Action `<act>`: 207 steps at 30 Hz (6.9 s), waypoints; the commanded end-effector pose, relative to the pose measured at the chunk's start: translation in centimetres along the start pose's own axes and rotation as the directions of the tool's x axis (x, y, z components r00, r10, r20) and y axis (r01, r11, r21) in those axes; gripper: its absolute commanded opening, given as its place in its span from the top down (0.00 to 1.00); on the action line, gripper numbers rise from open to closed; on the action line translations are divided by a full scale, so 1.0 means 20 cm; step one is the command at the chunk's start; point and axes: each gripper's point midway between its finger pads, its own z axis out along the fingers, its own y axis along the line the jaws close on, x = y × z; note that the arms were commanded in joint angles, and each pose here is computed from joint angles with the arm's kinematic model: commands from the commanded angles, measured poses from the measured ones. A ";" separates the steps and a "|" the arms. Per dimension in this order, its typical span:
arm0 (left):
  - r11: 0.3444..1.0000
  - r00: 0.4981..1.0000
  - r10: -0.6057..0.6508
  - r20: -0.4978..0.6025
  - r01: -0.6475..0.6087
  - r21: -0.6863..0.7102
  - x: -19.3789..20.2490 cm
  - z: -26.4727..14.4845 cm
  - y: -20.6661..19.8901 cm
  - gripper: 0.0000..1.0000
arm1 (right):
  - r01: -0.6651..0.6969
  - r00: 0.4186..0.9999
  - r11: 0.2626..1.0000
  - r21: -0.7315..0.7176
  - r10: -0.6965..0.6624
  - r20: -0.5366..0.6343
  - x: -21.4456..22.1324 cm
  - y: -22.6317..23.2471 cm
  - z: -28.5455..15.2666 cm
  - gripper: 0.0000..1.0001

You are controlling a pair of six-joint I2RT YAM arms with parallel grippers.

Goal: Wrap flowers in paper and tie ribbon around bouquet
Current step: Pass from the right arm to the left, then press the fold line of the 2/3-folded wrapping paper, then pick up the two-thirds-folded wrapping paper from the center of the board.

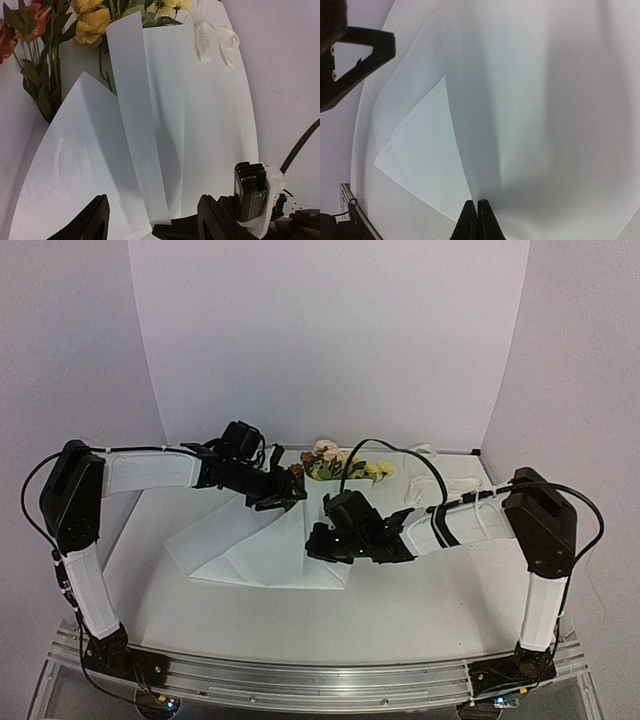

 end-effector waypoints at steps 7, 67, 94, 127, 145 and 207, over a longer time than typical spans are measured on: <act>0.982 0.990 0.120 -0.068 -0.129 -0.141 -0.06 0.19 0.08 0.41 | 0.058 0.998 0.998 0.006 -0.058 -0.007 -0.02 0.05 0.03 1.00; 0.950 0.994 0.073 0.086 -0.043 -0.308 -0.26 0.06 0.25 0.46 | -0.288 0.952 0.956 -0.046 0.281 -0.120 0.30 -0.40 0.00 0.79; 0.956 0.948 -0.262 -0.182 0.280 0.084 0.47 0.40 0.08 0.78 | -0.341 0.937 0.938 -0.057 0.335 -0.101 0.26 -0.39 -0.03 0.79; 0.954 0.912 -0.292 -0.288 0.255 -0.160 0.72 0.44 0.41 0.83 | -0.667 0.742 0.733 -0.134 0.670 -0.024 -0.42 -0.79 0.16 0.78; 0.956 0.915 -0.287 -0.285 0.252 -0.152 0.69 0.43 0.39 0.84 | -0.708 0.693 0.695 -0.126 0.718 0.064 -1.07 -1.06 0.20 0.78; 0.670 0.756 -0.487 0.437 0.645 -0.368 0.67 -0.66 1.14 0.58 | 0.163 0.970 0.980 0.112 -0.139 -0.197 -0.05 0.23 0.05 0.70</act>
